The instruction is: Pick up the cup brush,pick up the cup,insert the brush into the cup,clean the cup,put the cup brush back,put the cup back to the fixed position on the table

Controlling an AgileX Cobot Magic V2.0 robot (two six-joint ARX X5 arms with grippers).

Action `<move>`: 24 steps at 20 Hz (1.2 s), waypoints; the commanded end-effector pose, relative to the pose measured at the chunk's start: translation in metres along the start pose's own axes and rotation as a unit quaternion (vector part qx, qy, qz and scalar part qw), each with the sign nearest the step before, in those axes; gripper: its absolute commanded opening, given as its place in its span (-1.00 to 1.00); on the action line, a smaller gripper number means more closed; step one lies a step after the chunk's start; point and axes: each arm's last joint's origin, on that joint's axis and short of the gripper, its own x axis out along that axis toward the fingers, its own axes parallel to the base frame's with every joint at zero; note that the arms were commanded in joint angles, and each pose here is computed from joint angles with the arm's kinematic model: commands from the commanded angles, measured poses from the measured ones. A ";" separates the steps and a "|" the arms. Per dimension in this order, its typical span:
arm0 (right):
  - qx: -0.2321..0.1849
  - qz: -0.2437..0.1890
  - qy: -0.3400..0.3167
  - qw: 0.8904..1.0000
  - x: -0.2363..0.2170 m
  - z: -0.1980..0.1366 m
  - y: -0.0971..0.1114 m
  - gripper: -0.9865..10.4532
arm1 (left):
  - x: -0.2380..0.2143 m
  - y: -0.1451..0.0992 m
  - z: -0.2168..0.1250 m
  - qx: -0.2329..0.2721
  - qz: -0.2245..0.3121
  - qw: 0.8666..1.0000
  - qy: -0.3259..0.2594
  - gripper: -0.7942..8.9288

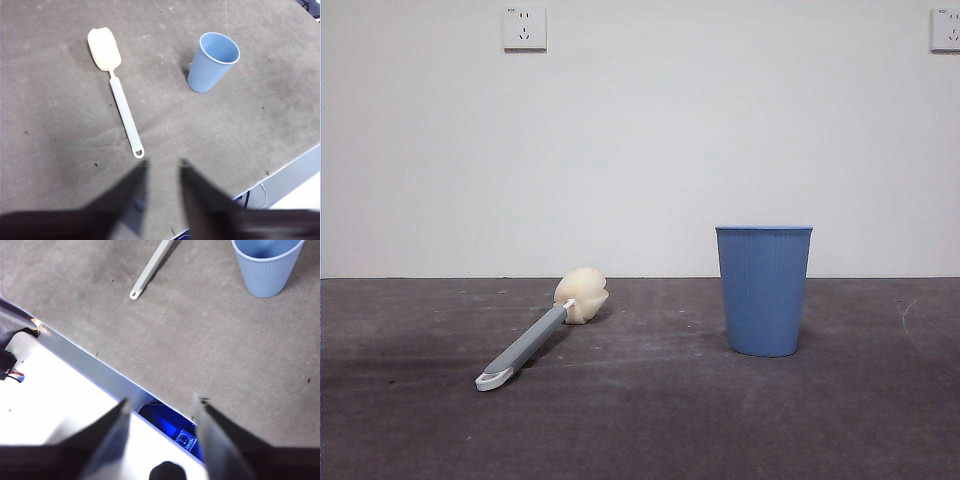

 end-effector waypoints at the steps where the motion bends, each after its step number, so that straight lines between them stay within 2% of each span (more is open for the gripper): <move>1: -0.006 0.000 -0.007 1.000 0.000 0.001 0.000 -0.83 | 0.001 0.000 -0.001 0.007 0.003 1.000 -0.001 -0.84; 3: 0.004 -0.001 -0.008 1.000 0.000 0.001 0.000 -0.83 | 0.001 0.000 -0.001 0.007 0.002 1.000 -0.001 -0.84; 15: 0.003 -0.001 -0.008 1.000 0.000 0.001 0.000 -0.83 | 0.001 0.000 -0.001 0.007 0.002 1.000 0.000 -0.84; 16: 0.003 -0.001 -0.008 1.000 0.000 0.001 0.000 -0.83 | 0.001 0.000 -0.001 0.016 0.002 1.000 -0.001 -0.84; 18: 0.003 -0.001 -0.008 1.000 0.000 0.001 0.000 -0.83 | 0.001 0.003 0.005 0.065 0.041 0.996 -0.037 -0.84; 20: 0.003 -0.001 -0.008 1.000 0.000 0.001 0.000 -0.83 | 0.001 0.008 0.024 0.136 0.074 0.979 -0.130 -0.84; 22: 0.003 -0.001 -0.008 1.000 0.000 0.001 0.000 -0.83 | -0.001 0.015 0.037 0.179 0.047 0.956 -0.226 -0.84; 24: 0.003 -0.001 -0.008 1.000 0.000 0.001 0.000 -0.83 | -0.002 0.026 0.038 0.204 0.037 0.927 -0.314 -0.84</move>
